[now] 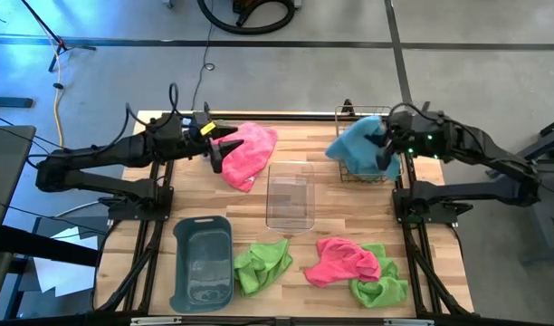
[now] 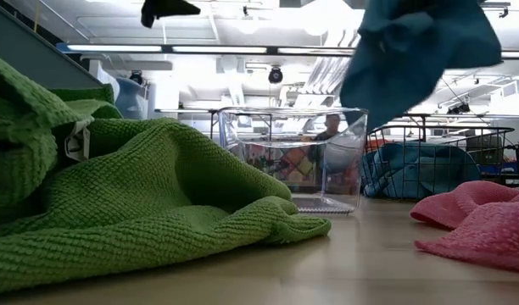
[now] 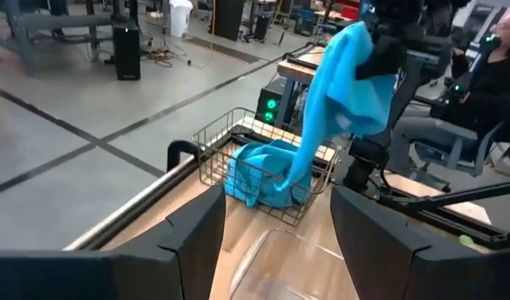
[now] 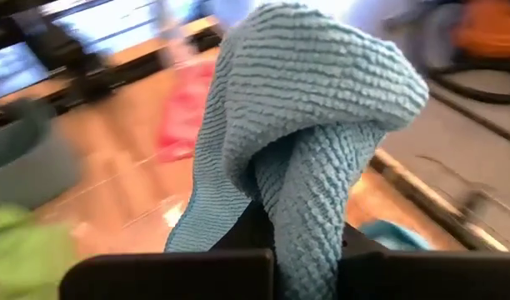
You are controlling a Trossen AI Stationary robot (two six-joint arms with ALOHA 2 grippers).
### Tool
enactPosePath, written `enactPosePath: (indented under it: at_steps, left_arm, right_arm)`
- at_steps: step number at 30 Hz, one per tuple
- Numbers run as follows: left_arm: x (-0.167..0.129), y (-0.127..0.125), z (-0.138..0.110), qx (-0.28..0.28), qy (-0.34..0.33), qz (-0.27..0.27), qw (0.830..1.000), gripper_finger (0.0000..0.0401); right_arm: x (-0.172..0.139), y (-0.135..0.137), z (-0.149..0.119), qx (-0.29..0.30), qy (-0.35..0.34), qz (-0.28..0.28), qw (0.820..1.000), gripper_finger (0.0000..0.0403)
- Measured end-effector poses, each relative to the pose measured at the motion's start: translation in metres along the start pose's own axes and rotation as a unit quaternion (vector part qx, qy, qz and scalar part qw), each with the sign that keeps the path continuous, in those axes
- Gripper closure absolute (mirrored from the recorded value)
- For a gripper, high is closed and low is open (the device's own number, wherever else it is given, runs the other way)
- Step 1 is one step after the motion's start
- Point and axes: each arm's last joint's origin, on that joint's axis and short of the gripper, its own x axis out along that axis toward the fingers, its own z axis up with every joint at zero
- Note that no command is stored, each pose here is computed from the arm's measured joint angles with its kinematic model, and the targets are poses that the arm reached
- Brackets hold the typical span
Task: Sort microfiber towel by color & place in baskets
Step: Put the blue microfiber cloth into the wire basket
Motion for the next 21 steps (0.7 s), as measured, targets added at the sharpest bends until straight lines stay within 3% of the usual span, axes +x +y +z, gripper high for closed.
enactPosePath:
  at_steps: [6,10,16,21]
  left_arm:
    - [0.0,0.0,0.005,0.007,-0.027,0.008,1.0,0.0196]
    - [0.0,-0.001,0.01,0.02,-0.055,0.017,0.998,0.0196]
    - [0.0,-0.001,0.01,0.024,-0.058,0.018,0.998,0.0196]
    - [0.0,-0.001,0.01,0.025,-0.054,0.018,0.998,0.0196]
  right_arm:
    - [-0.005,-0.013,0.016,0.007,-0.036,-0.13,0.991,0.0403]
    - [0.01,-0.022,0.032,0.009,-0.007,-0.184,0.983,0.0403]
    - [0.049,-0.04,0.032,0.039,0.094,-0.184,0.978,0.0403]
    - [0.072,-0.061,0.024,0.068,0.171,-0.211,0.96,0.0403]
